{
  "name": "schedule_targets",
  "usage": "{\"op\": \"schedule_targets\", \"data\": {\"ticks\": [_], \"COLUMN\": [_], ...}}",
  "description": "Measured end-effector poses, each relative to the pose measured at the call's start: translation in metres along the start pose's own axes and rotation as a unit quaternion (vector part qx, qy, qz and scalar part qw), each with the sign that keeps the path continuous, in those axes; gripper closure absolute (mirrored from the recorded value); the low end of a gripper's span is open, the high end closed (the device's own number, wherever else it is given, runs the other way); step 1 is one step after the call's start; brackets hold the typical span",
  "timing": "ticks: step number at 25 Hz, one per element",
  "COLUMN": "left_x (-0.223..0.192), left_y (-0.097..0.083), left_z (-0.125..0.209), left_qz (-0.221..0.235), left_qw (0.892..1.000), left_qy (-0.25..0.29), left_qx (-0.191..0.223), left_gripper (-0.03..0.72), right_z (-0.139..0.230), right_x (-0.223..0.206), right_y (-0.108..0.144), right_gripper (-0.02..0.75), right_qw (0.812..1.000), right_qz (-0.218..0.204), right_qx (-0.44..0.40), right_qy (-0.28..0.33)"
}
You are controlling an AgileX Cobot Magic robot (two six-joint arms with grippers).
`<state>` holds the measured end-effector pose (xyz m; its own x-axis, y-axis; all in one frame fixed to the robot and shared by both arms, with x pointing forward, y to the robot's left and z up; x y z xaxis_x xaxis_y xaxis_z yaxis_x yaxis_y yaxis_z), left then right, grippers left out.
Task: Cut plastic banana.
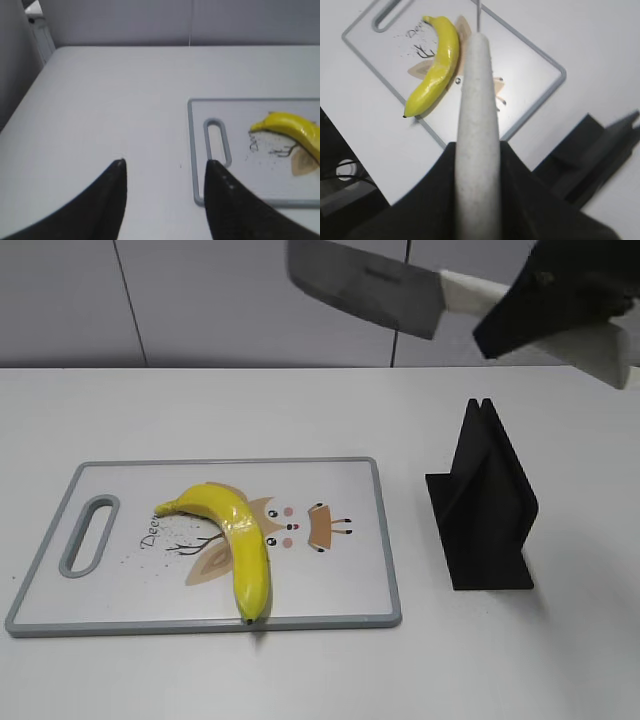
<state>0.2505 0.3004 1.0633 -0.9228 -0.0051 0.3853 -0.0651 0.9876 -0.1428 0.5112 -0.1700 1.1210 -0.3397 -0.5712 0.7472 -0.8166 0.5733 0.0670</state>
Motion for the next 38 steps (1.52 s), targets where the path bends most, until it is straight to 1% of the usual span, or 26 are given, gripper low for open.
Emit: {"op": "schedule_targets", "data": {"ticks": [3, 5, 8, 10, 12, 14, 17, 19, 21, 22, 24, 25, 27, 29, 30, 34, 36, 38], "left_x": [-0.009, -0.019, -0.037, -0.052, -0.064, -0.076, -0.089, -0.095, -0.103, -0.105, -0.113, -0.119, -0.129, -0.145, -0.152, -0.189, -0.207, -0.222], "left_y": [-0.003, -0.006, -0.013, -0.019, -0.026, -0.035, -0.052, -0.064, -0.078, -0.085, -0.098, -0.105, -0.117, -0.128, -0.132, -0.148, -0.154, -0.157], "left_z": [-0.022, -0.038, -0.058, -0.068, -0.075, -0.081, -0.091, -0.097, -0.100, -0.101, -0.102, -0.099, -0.097, -0.094, -0.094, -0.086, -0.076, -0.065], "left_qz": [0.004, 0.010, 0.030, 0.054, 0.076, 0.103, 0.146, 0.172, 0.203, 0.218, 0.248, 0.264, 0.289, 0.303, 0.305, 0.310, 0.313, 0.315], "left_qw": [0.999, 0.999, 0.997, 0.996, 0.994, 0.989, 0.974, 0.959, 0.937, 0.922, 0.891, 0.871, 0.833, 0.804, 0.794, 0.759, 0.743, 0.730], "left_qy": [-0.032, -0.052, -0.062, -0.053, -0.042, -0.020, 0.000, 0.009, 0.032, 0.043, 0.077, 0.101, 0.145, 0.190, 0.207, 0.278, 0.314, 0.341], "left_qx": [-0.001, -0.011, -0.029, -0.037, -0.062, -0.103, -0.174, -0.226, -0.284, -0.316, -0.373, -0.403, -0.450, -0.475, -0.484, -0.501, -0.501, -0.501], "left_gripper": [0.199, 0.199, 0.199, 0.199, 0.199, 0.199, 0.199, 0.199, 0.199, 0.199, 0.199, 0.199, 0.199, 0.199, 0.199, 0.199, 0.199, 0.199], "right_z": [-0.005, -0.006, -0.006, -0.007, -0.008, -0.009, -0.012, -0.012, -0.011, -0.011, -0.015, -0.016, -0.020, -0.021, -0.022, -0.027, -0.028, -0.027], "right_x": [-0.010, -0.018, -0.035, -0.047, -0.060, -0.073, -0.090, -0.099, -0.109, -0.112, -0.117, -0.120, -0.123, -0.126, -0.127, -0.128, -0.129, -0.131], "right_y": [-0.003, -0.006, -0.007, -0.005, -0.001, 0.002, 0.007, 0.009, 0.010, 0.009, 0.008, 0.007, 0.006, 0.008, 0.009, 0.011, 0.010, 0.010], "right_gripper": [0.549, 0.549, 0.549, 0.549, 0.549, 0.549, 0.549, 0.549, 0.549, 0.549, 0.549, 0.549, 0.549, 0.549, 0.549, 0.549, 0.549, 0.549], "right_qw": [0.995, 0.989, 0.978, 0.974, 0.971, 0.967, 0.955, 0.941, 0.925, 0.917, 0.906, 0.903, 0.896, 0.889, 0.886, 0.882, 0.883, 0.883], "right_qz": [-0.014, -0.015, -0.024, -0.039, -0.053, -0.065, -0.077, -0.092, -0.116, -0.124, -0.131, -0.133, -0.138, -0.147, -0.151, -0.155, -0.151, -0.152], "right_qx": [0.094, 0.145, 0.205, 0.222, 0.232, 0.245, 0.284, 0.317, 0.350, 0.366, 0.391, 0.398, 0.416, 0.428, 0.434, 0.444, 0.444, 0.443], "right_qy": [-0.024, -0.026, -0.018, -0.010, -0.002, 0.010, 0.043, 0.073, 0.096, 0.098, 0.093, 0.090, 0.077, 0.063, 0.054, 0.029, 0.025, 0.024]}}
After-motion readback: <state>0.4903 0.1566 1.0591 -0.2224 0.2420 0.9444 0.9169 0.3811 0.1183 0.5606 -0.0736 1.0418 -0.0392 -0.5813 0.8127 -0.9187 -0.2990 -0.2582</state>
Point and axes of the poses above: a point on each arm's last joint axis where the gripper is mounted, x pointing back along that axis away from the gripper, y along the wrist's bending axis when the last joint is at zero, z = x × y, the point moved 1 cm from there along -x, pointing out along that axis toward the gripper, and after that the axes turned 15 degrees about x, right-handed, at the moved point
